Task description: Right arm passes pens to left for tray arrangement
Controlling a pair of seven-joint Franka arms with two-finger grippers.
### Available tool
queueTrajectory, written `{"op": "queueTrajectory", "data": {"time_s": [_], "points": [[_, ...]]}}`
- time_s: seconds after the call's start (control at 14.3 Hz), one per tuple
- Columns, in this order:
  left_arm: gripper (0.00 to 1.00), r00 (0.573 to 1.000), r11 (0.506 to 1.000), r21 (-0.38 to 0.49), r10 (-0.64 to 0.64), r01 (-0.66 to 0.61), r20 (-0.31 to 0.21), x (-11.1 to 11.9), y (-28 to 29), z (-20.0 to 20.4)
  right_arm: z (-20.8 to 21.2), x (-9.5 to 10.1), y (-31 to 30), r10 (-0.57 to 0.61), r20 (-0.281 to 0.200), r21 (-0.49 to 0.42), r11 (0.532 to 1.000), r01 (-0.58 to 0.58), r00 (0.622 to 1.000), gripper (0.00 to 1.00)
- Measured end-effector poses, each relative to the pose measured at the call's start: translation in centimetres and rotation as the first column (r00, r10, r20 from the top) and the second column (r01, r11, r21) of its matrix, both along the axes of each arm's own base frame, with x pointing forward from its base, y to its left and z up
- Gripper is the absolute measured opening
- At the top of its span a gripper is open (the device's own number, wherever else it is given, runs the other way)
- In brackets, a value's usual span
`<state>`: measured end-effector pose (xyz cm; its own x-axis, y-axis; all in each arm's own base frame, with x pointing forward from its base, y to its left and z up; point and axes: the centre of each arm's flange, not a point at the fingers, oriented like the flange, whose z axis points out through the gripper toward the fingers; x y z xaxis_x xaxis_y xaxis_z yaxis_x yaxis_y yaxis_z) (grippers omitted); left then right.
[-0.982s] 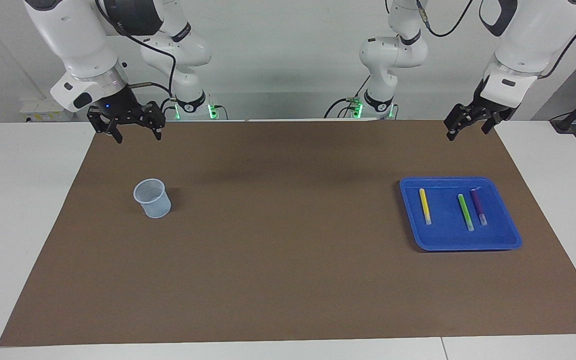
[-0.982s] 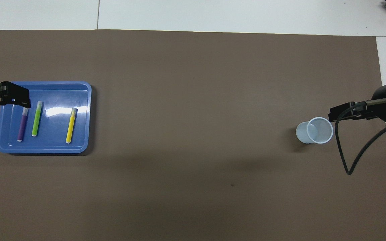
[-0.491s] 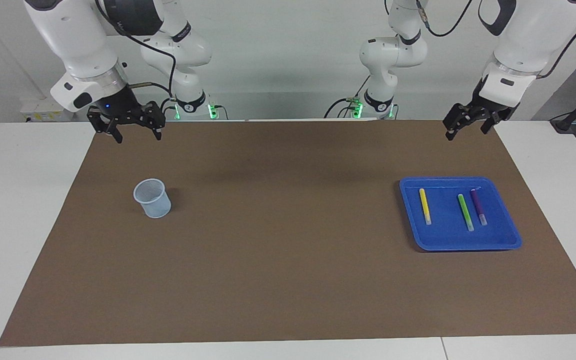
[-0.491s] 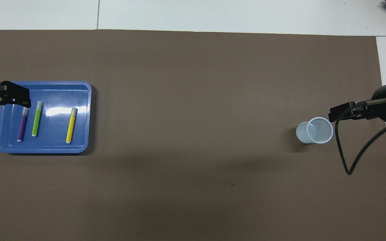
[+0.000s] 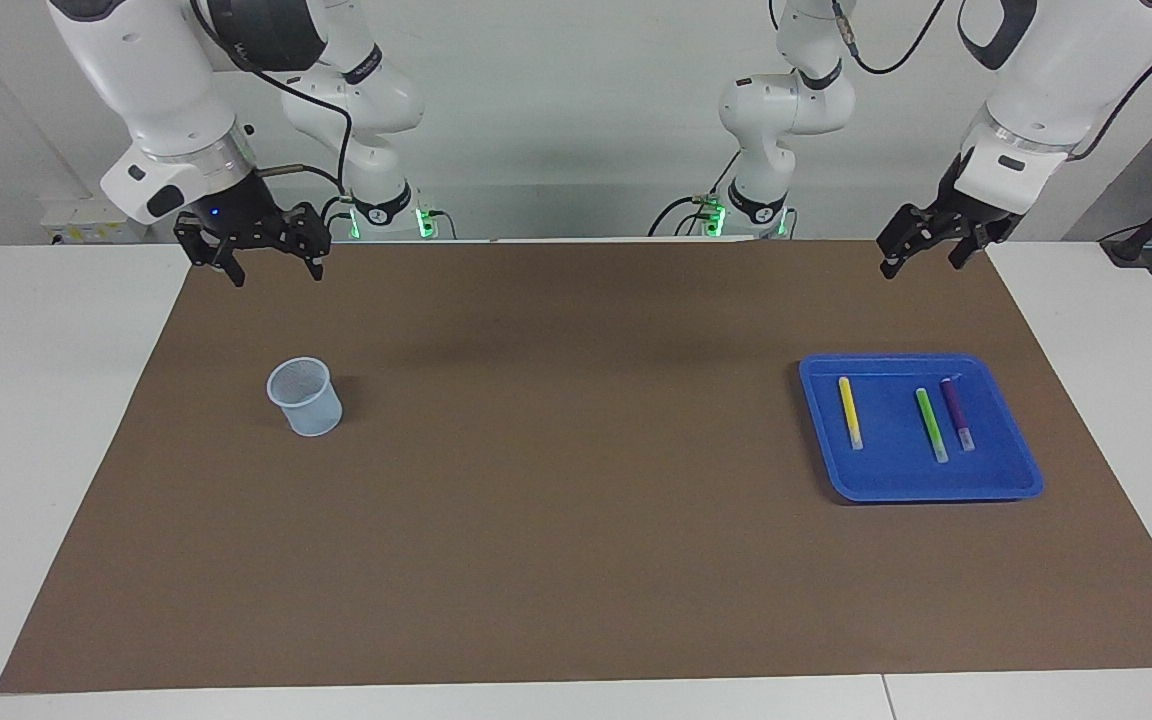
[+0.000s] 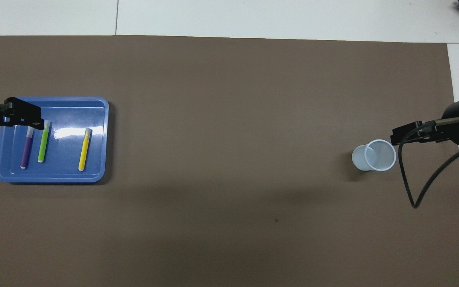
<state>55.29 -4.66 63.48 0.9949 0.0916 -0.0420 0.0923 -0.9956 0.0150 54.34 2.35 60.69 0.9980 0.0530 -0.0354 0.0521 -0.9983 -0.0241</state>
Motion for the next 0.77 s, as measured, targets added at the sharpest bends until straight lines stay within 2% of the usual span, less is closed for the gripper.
{"op": "queueTrajectory", "data": {"time_s": [0.77], "points": [[1.0, 1.0, 1.0, -0.001, 0.003, -0.003, -0.013, -0.13, 0.16, -0.1, 0.0, 0.0, 0.0, 0.0, 0.0, 0.0, 1.0, 0.0, 1.0, 1.0]]}}
